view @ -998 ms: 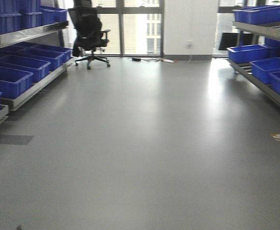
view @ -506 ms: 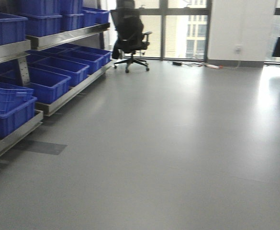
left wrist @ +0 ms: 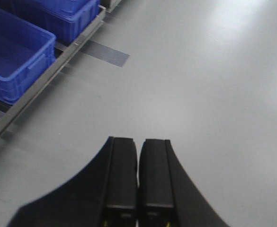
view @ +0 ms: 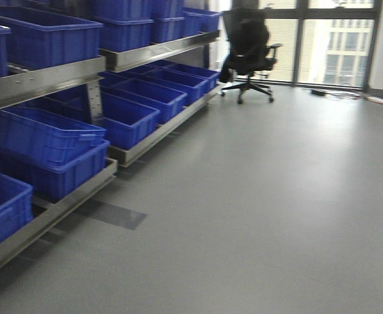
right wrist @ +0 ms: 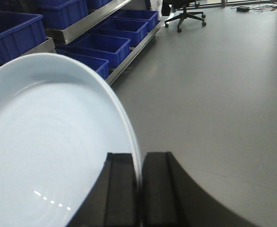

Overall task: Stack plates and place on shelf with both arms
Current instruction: 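Drive the base across the room toward the bin shelf, then position the base at the shelf in front of the blue bins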

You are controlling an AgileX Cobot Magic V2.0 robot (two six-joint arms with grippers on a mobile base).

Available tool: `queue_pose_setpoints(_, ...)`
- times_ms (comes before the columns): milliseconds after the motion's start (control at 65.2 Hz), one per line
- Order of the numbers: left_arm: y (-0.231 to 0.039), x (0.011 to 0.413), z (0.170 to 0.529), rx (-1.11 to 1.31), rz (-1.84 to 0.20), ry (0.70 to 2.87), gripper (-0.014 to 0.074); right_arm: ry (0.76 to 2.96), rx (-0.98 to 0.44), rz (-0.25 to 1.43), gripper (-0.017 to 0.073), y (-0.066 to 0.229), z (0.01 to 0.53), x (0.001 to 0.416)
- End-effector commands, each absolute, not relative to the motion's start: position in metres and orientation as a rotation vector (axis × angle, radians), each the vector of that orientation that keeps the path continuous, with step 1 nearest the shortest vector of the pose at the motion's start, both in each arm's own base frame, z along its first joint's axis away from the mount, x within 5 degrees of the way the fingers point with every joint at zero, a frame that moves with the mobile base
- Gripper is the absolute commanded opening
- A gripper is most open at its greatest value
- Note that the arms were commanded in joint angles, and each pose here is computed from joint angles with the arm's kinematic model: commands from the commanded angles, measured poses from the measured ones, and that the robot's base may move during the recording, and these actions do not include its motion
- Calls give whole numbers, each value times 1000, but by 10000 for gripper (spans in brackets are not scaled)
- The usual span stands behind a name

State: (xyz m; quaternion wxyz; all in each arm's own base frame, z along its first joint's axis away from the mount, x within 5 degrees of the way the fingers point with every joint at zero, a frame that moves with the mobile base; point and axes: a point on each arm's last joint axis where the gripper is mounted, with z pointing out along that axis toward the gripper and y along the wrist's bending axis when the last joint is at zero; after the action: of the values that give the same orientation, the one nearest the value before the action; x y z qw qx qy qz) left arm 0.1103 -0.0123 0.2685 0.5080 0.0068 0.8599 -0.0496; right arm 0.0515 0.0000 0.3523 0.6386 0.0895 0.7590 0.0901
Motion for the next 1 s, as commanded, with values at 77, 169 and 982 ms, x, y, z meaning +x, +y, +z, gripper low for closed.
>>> queue_pose_setpoints(77,-14,115,283,20,-137,1980,97,1609,188,208,57,0,371,51)
queue_pose_setpoints(169,-14,115,283,20,-137,1980,97,1609,188,208,57,0,371,51)
queue_pose_setpoints(982,-14,115,283,20,-137,1980,97,1610,179,217,57,0,371,51)
